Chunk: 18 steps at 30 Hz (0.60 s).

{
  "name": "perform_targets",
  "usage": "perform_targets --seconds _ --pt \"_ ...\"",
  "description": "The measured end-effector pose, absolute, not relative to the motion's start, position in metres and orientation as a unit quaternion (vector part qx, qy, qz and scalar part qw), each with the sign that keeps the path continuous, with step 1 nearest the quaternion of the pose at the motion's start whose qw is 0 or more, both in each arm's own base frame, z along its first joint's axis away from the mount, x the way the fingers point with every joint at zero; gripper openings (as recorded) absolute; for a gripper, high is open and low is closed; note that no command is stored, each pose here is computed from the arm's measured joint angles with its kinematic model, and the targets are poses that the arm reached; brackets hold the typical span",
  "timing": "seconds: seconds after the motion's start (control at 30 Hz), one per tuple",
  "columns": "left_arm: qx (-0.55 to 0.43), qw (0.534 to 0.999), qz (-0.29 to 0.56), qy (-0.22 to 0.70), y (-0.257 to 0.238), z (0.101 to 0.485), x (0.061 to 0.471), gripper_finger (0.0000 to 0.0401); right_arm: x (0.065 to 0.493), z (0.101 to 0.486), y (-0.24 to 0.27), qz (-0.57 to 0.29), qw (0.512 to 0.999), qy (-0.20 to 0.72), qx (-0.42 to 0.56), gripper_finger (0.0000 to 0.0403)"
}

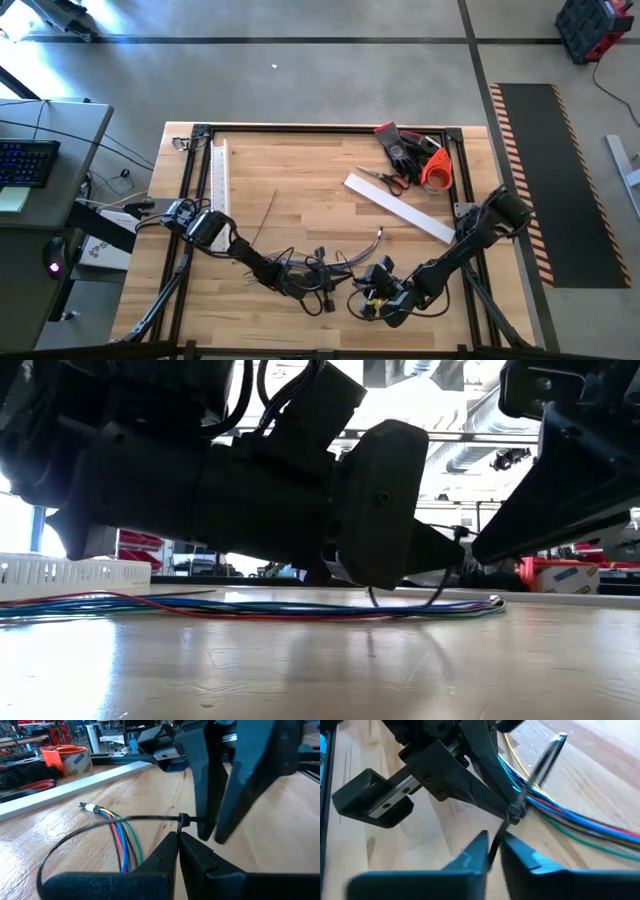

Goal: Ziptie cables
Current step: Wrap the zip tie on the cable

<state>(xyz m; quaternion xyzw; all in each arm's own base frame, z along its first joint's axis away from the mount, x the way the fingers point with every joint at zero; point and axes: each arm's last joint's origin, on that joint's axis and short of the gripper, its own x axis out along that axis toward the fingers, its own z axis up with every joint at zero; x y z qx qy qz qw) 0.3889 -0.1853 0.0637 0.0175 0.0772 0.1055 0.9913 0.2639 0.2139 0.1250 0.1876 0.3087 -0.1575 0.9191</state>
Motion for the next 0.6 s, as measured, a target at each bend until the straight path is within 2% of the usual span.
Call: perform_targets --seconds 0.07,0.23,0.47,0.6 --pt "0.018 0.991 0.106 0.077 -0.185 0.064 0.389 0.0000 0.263 0.125 0.215 -0.158 0.923 0.305 0.175 0.0008" --pt "0.004 0.993 0.093 0.078 -0.183 0.064 0.390 0.0008 0.262 0.125 0.214 -0.165 0.926 0.299 0.161 0.0001" --pt "0.068 0.980 0.067 0.176 -0.185 0.074 0.384 0.0076 0.262 0.125 0.213 -0.168 0.924 0.302 0.162 0.0000" --pt "0.125 0.971 0.033 0.201 -0.192 0.099 0.376 0.0105 0.261 0.123 0.212 -0.171 0.922 0.310 0.154 0.0000"
